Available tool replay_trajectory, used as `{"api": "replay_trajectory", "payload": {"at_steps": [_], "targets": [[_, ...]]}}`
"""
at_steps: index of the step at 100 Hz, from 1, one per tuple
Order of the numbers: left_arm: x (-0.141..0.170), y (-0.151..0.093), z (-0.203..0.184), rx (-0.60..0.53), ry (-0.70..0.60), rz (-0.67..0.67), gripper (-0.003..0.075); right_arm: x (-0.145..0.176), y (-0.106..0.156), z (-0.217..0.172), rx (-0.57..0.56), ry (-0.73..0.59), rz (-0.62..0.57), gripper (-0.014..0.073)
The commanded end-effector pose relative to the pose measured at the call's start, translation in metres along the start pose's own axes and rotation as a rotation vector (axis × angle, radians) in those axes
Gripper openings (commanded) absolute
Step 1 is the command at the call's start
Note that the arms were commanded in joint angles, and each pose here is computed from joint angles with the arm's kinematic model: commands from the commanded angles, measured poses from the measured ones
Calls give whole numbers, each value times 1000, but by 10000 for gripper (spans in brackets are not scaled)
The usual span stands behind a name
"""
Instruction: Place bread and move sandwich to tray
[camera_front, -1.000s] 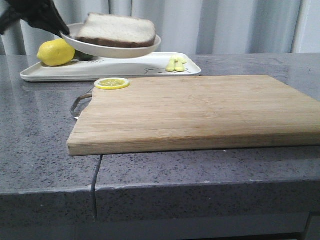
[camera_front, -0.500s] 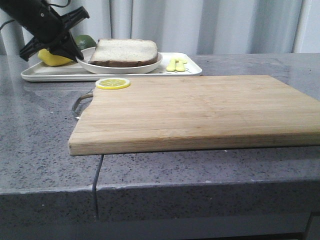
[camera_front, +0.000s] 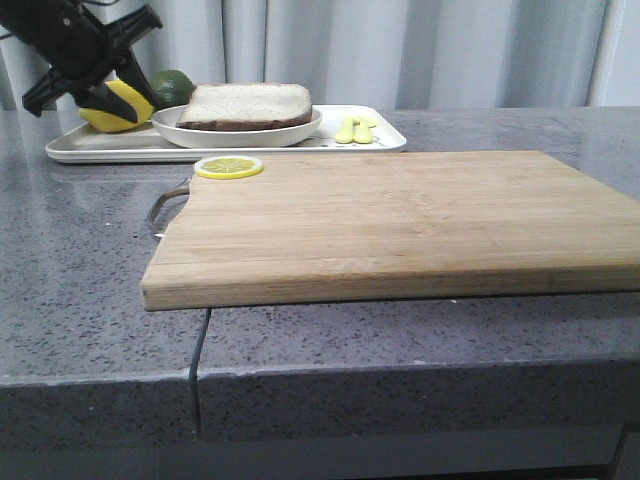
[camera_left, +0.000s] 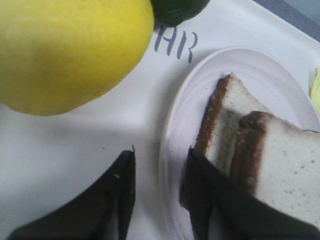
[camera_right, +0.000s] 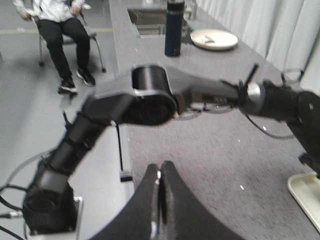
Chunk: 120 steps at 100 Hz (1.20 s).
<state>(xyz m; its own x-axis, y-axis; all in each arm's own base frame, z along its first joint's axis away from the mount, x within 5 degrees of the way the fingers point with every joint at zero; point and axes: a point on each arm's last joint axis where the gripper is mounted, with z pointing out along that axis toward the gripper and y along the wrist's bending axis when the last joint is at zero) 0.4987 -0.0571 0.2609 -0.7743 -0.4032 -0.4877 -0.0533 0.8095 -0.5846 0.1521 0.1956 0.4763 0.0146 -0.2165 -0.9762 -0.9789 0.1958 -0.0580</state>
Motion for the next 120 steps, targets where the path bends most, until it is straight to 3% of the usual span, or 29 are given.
{"api": "replay_trajectory", "payload": {"at_steps": [1,6,35,57,78,93,120], "targets": [[-19,-35,-50,71,-118,57,64,-5,2,-14,90,-44,-40,-62],[-20,-40,-60,67,-122,79,-22,3,0,-17,142,-33,-51,-62],[-16,-68,-132,32,-202,207,-20,66,16,-56,442,-105,-33,-62],[11,-82,-202,22,-316,259,-20,122,36,-92,633,-186,-27,-62],[63,-77,-252,14,-375,314,-20,170,55,-115,729,-260,21,-62],[111,-59,-273,2,-407,298,-20,195,63,-122,746,-301,104,-62],[200,-22,-299,-2,-437,292,-20,220,66,-121,765,-274,116,-62]]}}
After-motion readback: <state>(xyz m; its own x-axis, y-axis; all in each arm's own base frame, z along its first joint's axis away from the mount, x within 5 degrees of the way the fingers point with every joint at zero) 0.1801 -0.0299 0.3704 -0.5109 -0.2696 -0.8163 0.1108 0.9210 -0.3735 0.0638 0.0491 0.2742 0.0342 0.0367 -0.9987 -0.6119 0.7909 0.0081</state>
